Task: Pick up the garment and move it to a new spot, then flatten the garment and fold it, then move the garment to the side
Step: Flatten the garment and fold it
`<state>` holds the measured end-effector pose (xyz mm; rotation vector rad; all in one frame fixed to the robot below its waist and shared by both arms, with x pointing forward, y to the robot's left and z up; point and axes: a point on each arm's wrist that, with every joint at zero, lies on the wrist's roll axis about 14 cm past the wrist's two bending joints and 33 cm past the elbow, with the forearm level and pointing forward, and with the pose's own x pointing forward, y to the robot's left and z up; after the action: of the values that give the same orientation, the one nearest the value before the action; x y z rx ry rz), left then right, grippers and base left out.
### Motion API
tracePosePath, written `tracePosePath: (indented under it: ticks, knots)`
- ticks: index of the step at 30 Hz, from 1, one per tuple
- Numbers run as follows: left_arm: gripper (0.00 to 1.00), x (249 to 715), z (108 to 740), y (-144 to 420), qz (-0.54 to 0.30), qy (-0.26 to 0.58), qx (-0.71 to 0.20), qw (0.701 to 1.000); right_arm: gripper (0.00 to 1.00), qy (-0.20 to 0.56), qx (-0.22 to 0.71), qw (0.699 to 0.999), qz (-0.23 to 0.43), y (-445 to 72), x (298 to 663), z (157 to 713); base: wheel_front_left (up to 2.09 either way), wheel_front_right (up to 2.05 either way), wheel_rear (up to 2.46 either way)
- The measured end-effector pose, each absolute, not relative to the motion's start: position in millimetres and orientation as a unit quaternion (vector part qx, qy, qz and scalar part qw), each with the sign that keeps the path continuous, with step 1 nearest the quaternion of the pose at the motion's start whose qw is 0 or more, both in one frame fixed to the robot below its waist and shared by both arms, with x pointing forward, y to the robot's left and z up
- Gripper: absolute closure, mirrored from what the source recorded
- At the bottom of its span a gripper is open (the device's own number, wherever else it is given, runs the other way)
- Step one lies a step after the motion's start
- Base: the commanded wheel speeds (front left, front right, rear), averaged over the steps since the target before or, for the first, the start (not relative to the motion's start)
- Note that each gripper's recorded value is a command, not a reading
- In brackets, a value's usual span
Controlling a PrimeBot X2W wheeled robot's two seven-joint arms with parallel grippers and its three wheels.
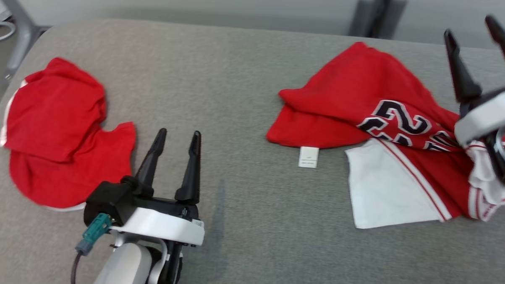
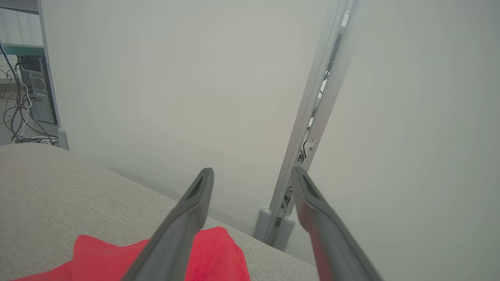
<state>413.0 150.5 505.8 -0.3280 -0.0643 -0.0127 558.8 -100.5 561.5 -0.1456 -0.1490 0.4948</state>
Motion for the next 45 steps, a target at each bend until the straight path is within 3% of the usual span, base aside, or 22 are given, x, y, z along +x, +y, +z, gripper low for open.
tracePosePath:
  ticks: [3,8,11,14,18,36,37,45]
  knots:
    - [0.00,419.8,515.4,129.4,-0.041,-0.044,-0.167,0.984,0.00,-0.072,-0.028,0.982,0.170,-144.9,480.4,543.8,0.00,0.00,0.00]
    - [0.00,422.9,510.1,110.8,-0.067,-0.032,-0.177,0.981,0.00,-0.080,-0.014,0.988,0.130,-161.8,452.9,544.5,0.00,0.00,0.00]
    - [0.00,425.3,494.2,96.3,-0.087,-0.007,-0.171,0.981,0.00,-0.086,-0.001,0.989,0.118,-162.7,443.4,545.8,0.00,0.00,0.00]
    - [0.00,434.5,437.8,64.3,-0.129,0.080,-0.129,0.980,0.00,-0.075,0.010,0.993,0.094,-170.5,431.7,534.2,0.00,0.00,0.00]
    - [0.00,447.4,408.2,50.2,-0.164,0.137,-0.076,0.974,0.00,-0.065,0.011,0.995,0.078,-178.8,426.1,526.2,0.00,0.00,0.00]
    - [0.00,479.4,359.8,34.9,-0.193,0.224,-0.022,0.955,0.00,-0.049,-0.009,0.997,0.051,-192.7,426.8,512.1,0.00,0.00,0.00]
    - [1.00,479.1,359.8,29.9,-0.206,0.225,-0.025,0.952,0.00,-0.046,-0.011,0.997,0.056,-188.6,428.1,509.8,0.00,0.00,0.00]
    - [1.00,480.9,388.9,38.3,-0.189,0.166,-0.056,0.966,0.00,0.017,0.041,0.991,0.129,-133.5,416.5,469.4,0.00,0.00,0.00]
